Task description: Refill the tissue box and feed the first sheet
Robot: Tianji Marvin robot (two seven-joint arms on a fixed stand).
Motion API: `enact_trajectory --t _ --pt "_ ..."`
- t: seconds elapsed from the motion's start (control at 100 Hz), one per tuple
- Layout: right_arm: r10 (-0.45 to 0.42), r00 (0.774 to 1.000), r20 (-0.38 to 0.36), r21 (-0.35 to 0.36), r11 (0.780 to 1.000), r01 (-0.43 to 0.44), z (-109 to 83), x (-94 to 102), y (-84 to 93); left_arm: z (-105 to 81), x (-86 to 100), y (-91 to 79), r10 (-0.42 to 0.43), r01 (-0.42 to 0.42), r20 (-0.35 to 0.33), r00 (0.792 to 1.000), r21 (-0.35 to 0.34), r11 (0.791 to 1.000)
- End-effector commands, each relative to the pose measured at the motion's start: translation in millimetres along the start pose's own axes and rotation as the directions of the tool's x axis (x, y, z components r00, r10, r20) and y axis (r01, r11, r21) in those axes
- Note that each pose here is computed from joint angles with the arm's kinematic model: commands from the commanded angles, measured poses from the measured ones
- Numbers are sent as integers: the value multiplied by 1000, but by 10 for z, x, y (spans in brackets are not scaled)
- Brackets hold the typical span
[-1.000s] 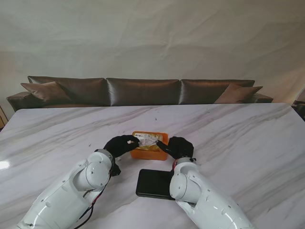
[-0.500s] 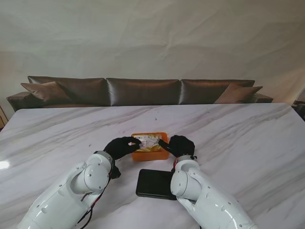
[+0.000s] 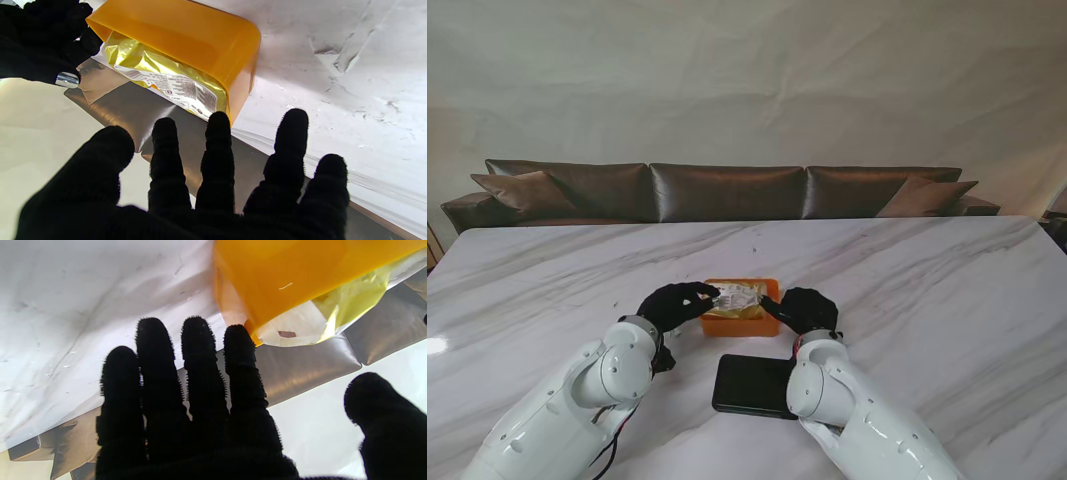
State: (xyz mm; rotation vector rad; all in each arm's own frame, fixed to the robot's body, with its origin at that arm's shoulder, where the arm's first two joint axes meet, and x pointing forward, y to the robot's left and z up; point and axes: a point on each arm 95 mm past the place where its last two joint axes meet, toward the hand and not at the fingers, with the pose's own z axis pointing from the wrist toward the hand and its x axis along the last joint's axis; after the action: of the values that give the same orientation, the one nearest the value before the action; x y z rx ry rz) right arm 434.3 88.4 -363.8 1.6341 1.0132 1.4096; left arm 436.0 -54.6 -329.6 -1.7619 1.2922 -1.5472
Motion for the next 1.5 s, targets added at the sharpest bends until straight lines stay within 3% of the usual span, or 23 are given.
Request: enact_trajectory --t 0.0,0.26,0.42,0.6,0.81,0.99,1.23,1.49 --pt "-8 1000 -4 13 1000 8 -40 -5 -8 -55 53 -1 -3 3 -12 1000 -10 1000" --pt "-19 1000 18 -29 999 20 -253 -61 120 -281 104 -23 -46 47 -25 999 2 999" --pt "-27 999 46 -26 999 28 -496 -110 146 -425 161 12 -91 91 -38 995 18 996" --pt "-18 995 94 -9 1000 19 -824 -148 108 -584 191 81 -196 195 7 981 26 980" --pt "4 988 151 30 1000 -9 -1132 -167 44 -720 155 182 -344 345 68 936 -2 939" --pt "43 978 206 55 997 -56 -1271 -161 -12 -791 122 240 -457 463 118 881 -22 886" --pt "118 959 259 86 986 -144 -1362 -85 -117 -825 35 312 -551 568 175 816 -67 820" --pt "188 943 273 107 969 -224 -1360 69 -191 -802 -61 411 -603 627 221 767 -57 777"
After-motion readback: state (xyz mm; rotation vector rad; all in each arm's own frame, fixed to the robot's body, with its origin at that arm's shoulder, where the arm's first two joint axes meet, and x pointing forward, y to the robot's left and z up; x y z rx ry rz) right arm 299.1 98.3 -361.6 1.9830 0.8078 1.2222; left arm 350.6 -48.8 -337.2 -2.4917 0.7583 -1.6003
